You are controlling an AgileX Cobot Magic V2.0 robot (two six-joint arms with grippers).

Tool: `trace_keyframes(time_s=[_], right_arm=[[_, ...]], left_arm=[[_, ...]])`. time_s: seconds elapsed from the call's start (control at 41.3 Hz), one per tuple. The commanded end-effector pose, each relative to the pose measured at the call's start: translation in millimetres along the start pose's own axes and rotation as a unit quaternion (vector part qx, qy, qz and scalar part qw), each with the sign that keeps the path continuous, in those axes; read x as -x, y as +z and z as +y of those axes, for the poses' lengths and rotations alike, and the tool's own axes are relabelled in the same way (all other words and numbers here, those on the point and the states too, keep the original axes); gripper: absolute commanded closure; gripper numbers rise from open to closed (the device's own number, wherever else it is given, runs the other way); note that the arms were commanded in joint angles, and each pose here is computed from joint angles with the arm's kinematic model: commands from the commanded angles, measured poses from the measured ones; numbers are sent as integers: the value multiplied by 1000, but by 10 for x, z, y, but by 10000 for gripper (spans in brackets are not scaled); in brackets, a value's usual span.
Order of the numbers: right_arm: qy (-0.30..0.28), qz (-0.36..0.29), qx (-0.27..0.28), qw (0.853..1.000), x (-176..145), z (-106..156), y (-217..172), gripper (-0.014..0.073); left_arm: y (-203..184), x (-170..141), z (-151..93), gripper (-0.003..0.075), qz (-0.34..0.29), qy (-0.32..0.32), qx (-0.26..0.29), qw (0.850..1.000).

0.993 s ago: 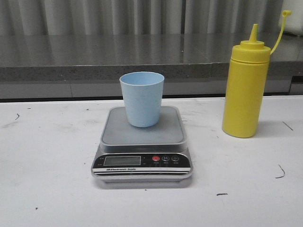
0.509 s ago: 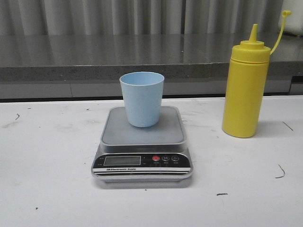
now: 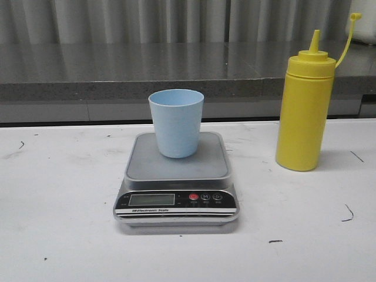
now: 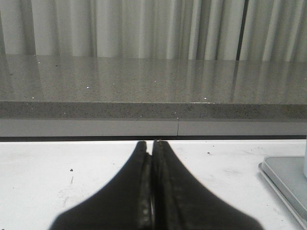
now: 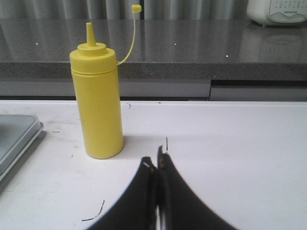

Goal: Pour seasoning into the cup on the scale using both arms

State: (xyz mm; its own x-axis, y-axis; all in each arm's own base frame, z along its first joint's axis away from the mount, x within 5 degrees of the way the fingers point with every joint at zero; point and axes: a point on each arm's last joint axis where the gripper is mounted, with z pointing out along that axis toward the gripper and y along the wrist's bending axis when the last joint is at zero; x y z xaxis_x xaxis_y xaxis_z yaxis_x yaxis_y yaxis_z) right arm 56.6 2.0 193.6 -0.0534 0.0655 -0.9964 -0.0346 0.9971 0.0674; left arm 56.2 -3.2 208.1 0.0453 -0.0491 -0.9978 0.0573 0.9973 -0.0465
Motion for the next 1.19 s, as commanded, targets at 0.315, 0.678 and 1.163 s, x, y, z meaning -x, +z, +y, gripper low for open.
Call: trace_keyframes(time_s=[0.315,0.678,1.163], right_arm=[[-12,-49,1,999,97,5,-20,712],[-12,-49,1,999,97,5,-20,712],[-12,-49,1,999,97,5,-20,712]], left_arm=[[-9,9,6,740,-38,-7,2,999],[-11,11,21,740,-40,-6,14,999],[-11,11,28,740,-40,-6,21,999]])
